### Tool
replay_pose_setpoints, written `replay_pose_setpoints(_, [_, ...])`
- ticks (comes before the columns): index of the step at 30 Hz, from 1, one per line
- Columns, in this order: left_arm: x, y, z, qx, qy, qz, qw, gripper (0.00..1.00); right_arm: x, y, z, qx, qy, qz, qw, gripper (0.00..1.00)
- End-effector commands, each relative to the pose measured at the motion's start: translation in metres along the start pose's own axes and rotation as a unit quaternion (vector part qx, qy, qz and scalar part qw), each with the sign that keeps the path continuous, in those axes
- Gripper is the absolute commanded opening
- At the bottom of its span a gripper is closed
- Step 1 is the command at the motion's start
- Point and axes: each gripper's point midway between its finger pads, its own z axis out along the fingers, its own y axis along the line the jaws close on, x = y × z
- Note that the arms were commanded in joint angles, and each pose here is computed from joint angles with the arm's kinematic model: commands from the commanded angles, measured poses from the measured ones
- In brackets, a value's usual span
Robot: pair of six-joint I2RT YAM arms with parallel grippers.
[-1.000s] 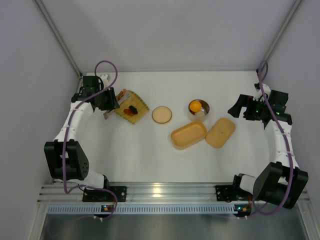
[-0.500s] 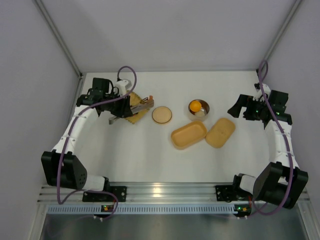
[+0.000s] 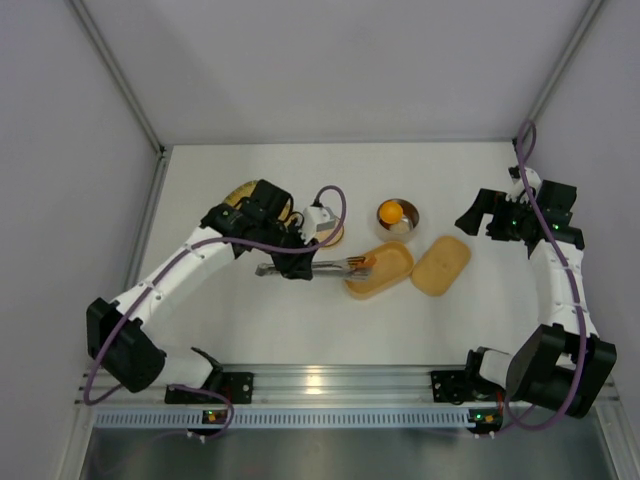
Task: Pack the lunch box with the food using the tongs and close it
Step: Place the fake food in the packing box.
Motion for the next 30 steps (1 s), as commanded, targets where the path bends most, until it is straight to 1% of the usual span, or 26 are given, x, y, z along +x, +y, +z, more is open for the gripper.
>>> replay_pose_setpoints(1, [0.005,-0.004,0.013,0.013,0.022,0.019,1.000,0.00,-0.021,0.003,-0.009,-0.003,-0.033,-0.016,0.999,0.99])
replay_pose_setpoints(9, [0.002,0.004,0.036,0.007,0.051,0.026,0.998,0.02,-0.019,0.002,-0.008,-0.002,-0.031,-0.015,0.999,0.99])
replay_pose_setpoints(12, [0.000,0.007,0.042,0.006,0.058,0.027,0.998,0.05,-0.018,0.001,-0.007,-0.001,-0.030,-0.015,0.999,0.99])
replay_pose_setpoints(16, [-0.003,0.013,0.046,-0.002,0.060,0.025,0.998,0.08,-0.018,0.001,-0.006,-0.001,-0.029,-0.015,0.999,0.99])
replay_pose_setpoints(24, [-0.007,0.020,0.053,-0.007,0.062,0.019,0.998,0.11,-0.016,0.000,-0.005,-0.001,-0.027,-0.016,1.000,0.99])
replay_pose_setpoints(28, [-0.007,0.020,0.055,-0.005,0.064,0.020,0.998,0.21,-0.016,0.000,-0.006,0.000,-0.028,-0.018,0.999,0.99])
replay_pose_setpoints(29, [-0.007,0.021,0.055,-0.005,0.064,0.020,0.998,0.25,-0.016,0.000,-0.006,0.000,-0.029,-0.018,0.999,0.99])
replay_pose_setpoints(30, [-0.008,0.021,0.055,-0.005,0.063,0.021,0.998,0.28,-0.016,-0.001,-0.006,0.001,-0.029,-0.019,0.999,0.99])
